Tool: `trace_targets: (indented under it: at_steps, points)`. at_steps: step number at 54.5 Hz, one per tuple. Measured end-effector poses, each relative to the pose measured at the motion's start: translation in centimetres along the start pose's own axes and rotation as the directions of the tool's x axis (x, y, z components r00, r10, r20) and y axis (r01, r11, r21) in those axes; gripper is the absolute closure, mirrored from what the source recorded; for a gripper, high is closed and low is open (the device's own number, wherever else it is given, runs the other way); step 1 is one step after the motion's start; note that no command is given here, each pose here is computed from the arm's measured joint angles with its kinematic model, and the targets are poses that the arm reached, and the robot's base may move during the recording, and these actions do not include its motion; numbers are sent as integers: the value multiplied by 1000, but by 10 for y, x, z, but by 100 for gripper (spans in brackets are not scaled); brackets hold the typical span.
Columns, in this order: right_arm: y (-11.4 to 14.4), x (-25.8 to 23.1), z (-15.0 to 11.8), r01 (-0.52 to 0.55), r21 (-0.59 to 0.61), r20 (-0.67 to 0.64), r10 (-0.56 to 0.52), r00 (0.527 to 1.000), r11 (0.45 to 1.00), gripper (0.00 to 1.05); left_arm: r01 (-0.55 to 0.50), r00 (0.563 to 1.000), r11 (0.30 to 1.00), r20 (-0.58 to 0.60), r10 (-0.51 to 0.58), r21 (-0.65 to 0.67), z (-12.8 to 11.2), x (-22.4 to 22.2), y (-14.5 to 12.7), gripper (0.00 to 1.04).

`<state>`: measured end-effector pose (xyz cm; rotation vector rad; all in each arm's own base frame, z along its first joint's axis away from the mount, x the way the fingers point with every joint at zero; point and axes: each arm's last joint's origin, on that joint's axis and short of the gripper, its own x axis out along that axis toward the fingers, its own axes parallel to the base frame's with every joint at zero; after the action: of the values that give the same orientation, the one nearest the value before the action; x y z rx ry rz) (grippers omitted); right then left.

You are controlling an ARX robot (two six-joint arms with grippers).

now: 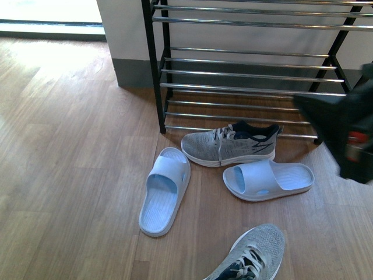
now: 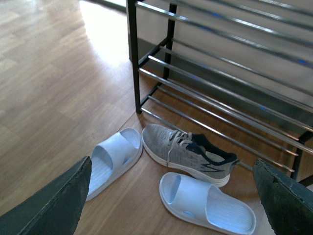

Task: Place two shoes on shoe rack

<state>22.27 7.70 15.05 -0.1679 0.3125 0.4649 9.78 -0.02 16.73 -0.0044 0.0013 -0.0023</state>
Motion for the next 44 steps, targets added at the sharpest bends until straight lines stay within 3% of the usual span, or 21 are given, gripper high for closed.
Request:
trace_targets:
  at_steps: [18, 35, 44]
  points:
    - [7, 119, -41, -100, -139, -222, 68, 973, 985, 9, 0, 1000, 1000, 0, 0, 0, 0, 0, 0, 9]
    - [15, 204, -88, -168, -319, -290, 72, 954, 933, 9, 0, 1000, 1000, 0, 0, 0, 0, 0, 0, 9]
    - [12, 245, -111, -162, -338, -316, 50, 947, 927, 9, 0, 1000, 1000, 0, 0, 0, 0, 0, 0, 9]
